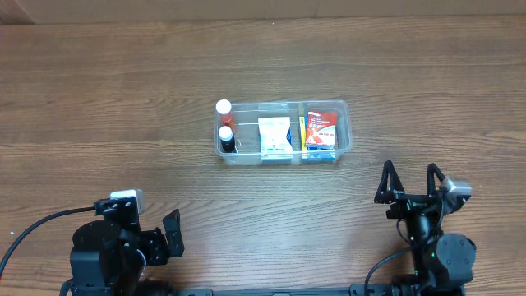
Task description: Pack container
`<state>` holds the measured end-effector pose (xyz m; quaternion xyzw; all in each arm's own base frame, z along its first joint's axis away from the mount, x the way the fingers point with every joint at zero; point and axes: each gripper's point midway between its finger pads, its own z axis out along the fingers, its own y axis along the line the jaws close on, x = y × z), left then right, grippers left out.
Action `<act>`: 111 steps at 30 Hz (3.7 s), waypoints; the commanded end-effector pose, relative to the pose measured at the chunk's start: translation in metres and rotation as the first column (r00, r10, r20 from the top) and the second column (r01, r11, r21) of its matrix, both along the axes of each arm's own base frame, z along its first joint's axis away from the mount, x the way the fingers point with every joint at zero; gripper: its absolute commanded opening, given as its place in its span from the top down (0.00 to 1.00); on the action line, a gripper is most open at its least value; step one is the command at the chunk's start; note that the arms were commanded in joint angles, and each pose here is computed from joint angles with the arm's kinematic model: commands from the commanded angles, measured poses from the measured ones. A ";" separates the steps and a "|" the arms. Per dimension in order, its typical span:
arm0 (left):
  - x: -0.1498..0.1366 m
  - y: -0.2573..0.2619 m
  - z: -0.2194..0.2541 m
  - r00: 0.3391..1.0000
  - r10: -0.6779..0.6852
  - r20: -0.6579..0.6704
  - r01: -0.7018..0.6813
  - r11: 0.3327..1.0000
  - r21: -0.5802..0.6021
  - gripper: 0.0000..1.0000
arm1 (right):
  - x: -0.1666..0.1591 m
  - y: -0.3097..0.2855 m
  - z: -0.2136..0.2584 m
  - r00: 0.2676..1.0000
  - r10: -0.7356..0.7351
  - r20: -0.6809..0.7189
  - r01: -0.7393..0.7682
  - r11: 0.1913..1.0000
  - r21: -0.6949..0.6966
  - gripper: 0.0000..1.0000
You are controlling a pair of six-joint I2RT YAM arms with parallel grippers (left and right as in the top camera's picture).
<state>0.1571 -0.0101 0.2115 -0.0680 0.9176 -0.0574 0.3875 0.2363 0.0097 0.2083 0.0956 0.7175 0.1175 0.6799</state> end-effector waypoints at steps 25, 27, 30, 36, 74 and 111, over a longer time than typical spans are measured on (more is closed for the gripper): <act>0.000 0.001 -0.001 1.000 0.014 0.001 -0.014 1.000 -0.008 0.00 | 0.007 0.013 -0.040 0.997 0.076 -0.007 -0.076 0.988 -0.134 0.00; 0.000 0.001 -0.001 1.000 0.014 0.001 -0.014 1.000 -0.008 0.00 | 0.007 0.013 -0.040 0.997 0.076 -0.007 -0.076 0.988 -0.134 0.00; 0.000 0.001 -0.001 1.000 0.014 0.001 -0.014 1.000 -0.008 0.00 | 0.007 0.013 -0.040 0.997 0.076 -0.007 -0.076 0.988 -0.134 0.00; 0.000 0.001 -0.001 1.000 0.014 0.001 -0.014 1.000 -0.008 0.00 | 0.007 0.013 -0.040 0.997 0.076 -0.007 -0.076 0.988 -0.134 0.00; 0.081 0.008 -0.008 0.715 -0.144 0.684 -0.055 0.964 0.260 0.00 | 0.007 0.013 -0.040 0.997 0.076 -0.007 -0.076 0.988 -0.134 0.00; 0.089 0.008 -0.055 0.767 -0.151 0.624 -0.033 0.962 0.272 0.00 | 0.007 0.013 -0.040 0.997 0.076 -0.007 -0.076 0.988 -0.134 0.00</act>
